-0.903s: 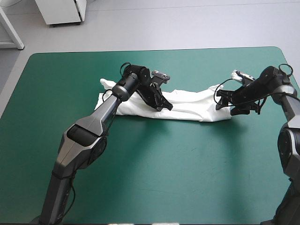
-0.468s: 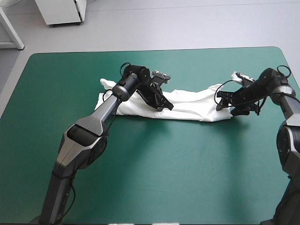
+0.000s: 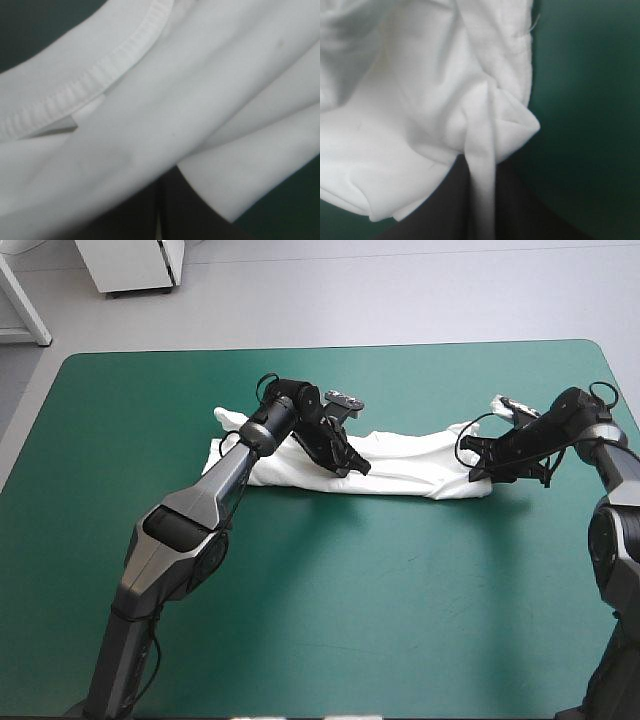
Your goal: Fold the cloth
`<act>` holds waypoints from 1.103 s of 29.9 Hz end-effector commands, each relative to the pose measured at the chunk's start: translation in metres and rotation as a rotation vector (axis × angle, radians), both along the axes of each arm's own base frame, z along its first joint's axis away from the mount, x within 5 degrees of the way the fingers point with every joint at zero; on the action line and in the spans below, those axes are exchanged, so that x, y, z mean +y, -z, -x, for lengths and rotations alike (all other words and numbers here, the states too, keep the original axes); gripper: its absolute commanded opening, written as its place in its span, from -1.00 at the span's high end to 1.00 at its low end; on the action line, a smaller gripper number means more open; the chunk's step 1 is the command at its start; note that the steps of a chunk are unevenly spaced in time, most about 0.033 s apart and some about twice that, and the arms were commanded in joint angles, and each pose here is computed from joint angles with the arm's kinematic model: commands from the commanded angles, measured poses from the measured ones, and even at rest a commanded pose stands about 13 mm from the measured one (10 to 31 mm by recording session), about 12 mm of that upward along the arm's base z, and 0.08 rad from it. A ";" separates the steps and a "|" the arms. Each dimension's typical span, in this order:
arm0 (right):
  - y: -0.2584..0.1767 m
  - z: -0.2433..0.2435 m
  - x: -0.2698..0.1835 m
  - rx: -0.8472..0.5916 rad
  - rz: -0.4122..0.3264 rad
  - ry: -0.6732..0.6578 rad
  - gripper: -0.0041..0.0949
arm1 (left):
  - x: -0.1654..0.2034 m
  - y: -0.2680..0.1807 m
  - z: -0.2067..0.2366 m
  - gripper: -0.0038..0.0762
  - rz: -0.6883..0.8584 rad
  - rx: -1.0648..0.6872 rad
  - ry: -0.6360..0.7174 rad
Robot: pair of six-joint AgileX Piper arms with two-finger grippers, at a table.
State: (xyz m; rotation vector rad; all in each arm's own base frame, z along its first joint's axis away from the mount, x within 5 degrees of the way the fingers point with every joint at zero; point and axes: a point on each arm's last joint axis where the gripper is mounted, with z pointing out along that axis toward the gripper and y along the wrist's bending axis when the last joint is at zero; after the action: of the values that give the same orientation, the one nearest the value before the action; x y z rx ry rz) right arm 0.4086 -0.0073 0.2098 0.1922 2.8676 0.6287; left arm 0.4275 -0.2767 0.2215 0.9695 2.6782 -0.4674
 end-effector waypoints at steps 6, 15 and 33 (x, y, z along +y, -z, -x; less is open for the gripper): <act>-0.043 -0.001 0.003 -0.105 -0.021 -0.019 0.95 | -0.004 -0.026 0.012 0.96 0.045 0.017 0.019; -0.104 0.001 0.012 -0.250 -0.118 -0.056 0.95 | -0.004 -0.026 0.012 0.96 0.045 0.017 0.019; -0.185 0.031 0.079 -0.471 -0.229 -0.260 0.95 | -0.004 -0.026 0.011 0.96 0.049 0.011 0.017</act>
State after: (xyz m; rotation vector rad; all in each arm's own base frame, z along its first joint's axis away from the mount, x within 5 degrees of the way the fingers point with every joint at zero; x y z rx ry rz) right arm 0.3931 0.0596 0.3571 -0.2031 2.5066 0.8682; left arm 0.4276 -0.2770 0.2212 0.9679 2.6776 -0.4716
